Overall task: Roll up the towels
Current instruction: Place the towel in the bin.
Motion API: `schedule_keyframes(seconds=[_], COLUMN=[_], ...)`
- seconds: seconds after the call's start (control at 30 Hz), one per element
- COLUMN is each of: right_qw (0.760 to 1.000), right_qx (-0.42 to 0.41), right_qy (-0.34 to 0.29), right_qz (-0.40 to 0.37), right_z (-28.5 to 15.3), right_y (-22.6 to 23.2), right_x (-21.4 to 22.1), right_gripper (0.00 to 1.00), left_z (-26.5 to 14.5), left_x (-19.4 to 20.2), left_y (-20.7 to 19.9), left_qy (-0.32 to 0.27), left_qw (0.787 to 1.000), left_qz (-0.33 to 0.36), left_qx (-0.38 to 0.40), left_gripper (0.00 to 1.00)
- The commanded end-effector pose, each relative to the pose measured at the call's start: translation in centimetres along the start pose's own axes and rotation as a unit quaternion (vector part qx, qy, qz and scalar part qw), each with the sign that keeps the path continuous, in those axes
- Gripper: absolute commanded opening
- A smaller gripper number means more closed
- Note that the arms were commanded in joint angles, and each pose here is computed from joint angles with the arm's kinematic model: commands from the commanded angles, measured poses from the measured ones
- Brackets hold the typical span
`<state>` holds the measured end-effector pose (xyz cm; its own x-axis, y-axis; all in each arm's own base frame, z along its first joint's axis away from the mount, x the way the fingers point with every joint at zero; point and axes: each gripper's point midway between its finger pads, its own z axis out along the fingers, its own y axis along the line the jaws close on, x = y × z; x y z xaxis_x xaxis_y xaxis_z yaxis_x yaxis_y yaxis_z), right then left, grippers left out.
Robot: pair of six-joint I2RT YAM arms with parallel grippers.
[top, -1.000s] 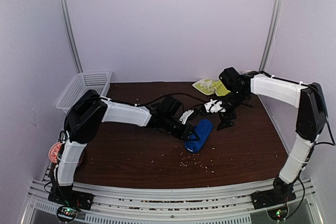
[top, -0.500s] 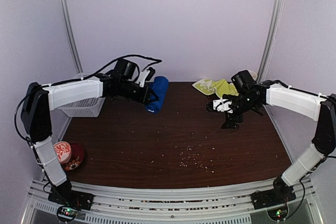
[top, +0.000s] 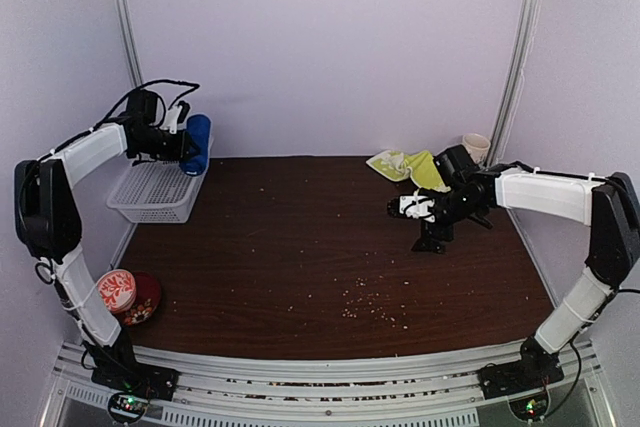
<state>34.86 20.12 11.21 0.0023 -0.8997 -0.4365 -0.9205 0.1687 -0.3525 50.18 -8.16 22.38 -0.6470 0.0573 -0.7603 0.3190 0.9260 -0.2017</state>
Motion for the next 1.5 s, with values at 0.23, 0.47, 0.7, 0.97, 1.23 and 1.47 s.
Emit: schedule_keyframes(seconds=[0.23, 0.47, 0.7, 0.97, 1.23, 1.47], right_qw=[0.999, 0.998, 0.997, 0.995, 0.995, 0.995], right_qx=[-0.045, -0.060, -0.074, -0.082, -0.074, -0.074], right_qy=[0.015, 0.024, 0.027, 0.024, 0.020, 0.022], right_qz=[0.003, -0.010, -0.028, -0.055, -0.058, -0.058], right_z=[2.5, 3.1, 3.4, 3.4, 2.9, 2.9], right_y=[2.0, 2.9, 3.9, 5.2, 4.9, 4.9], right_x=[0.5, 0.6, -0.1, -1.4, -1.7, -1.6], right_gripper=[1.00, 1.00, 1.00, 1.00, 1.00, 1.00], left_z=[4.4, 5.6, 4.1, 2.8, 4.7, 5.9], left_x=[3.8, 7.5, 11.5, 12.0, 15.9, 16.9], left_y=[10.7, 11.4, 9.6, 7.0, 6.5, 6.9], left_qy=[0.093, 0.149, 0.189, 0.179, 0.210, 0.214], left_qw=[0.992, 0.987, 0.977, 0.977, 0.967, 0.965], left_qz=[-0.006, -0.043, -0.097, -0.098, -0.112, -0.114], left_qx=[-0.087, -0.050, 0.003, 0.056, 0.091, 0.095], left_gripper=[0.00, 0.00, 0.00, 0.00, 0.00, 0.00])
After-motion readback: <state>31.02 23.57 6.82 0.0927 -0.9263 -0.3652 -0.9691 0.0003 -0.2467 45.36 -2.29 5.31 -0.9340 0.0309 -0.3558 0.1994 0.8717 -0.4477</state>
